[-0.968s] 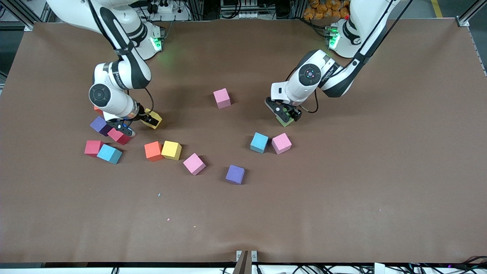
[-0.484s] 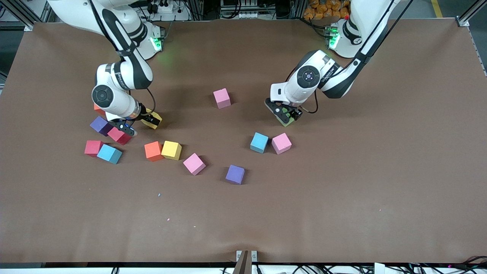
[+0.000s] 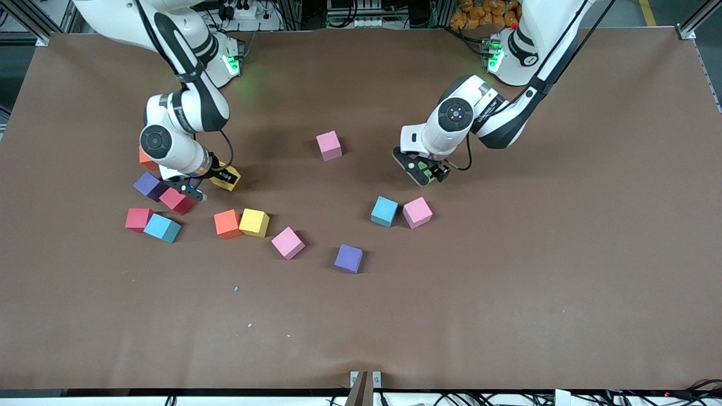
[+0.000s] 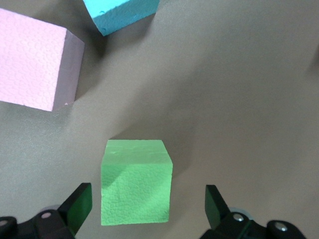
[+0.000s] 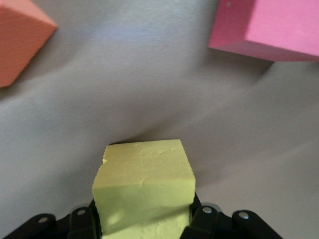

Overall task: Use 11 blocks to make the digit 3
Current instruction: 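Grasp the yellow cube with the right gripper while the left gripper grasps green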

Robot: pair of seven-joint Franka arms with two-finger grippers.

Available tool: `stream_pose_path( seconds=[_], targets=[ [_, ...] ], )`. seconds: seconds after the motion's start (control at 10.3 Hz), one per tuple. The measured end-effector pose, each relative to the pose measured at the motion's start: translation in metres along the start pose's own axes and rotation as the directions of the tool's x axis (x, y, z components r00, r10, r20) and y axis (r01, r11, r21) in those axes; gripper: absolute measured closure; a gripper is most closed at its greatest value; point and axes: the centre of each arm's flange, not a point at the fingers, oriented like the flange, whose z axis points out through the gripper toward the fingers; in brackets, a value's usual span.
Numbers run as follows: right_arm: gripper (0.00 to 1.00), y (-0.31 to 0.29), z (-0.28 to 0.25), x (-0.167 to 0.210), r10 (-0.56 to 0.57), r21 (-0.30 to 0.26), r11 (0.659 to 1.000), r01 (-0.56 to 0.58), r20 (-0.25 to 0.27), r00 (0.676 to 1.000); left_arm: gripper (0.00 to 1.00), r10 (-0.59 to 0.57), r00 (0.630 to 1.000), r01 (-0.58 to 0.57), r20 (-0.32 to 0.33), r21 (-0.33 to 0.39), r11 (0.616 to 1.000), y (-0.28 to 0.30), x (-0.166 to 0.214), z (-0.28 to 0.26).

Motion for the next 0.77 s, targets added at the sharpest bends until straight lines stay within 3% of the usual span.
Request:
stream_pose_path(
  seconds=[0.39,0.77],
  targets=[
    [0.38,-0.014,-0.012,-0.009,-0.203,0.008,0.979,0.203,-0.021,0.979,0.00,0.066,0.998,-0.067,0.021,0.049,0.997,-0.005,0.004,0.012],
    [0.41,-0.034,-0.013,-0.040,-0.420,-0.027,0.906,0.421,0.053,0.906,0.00,0.100,0.995,-0.101,0.030,0.052,0.993,-0.010,0.013,0.025]
  ],
)
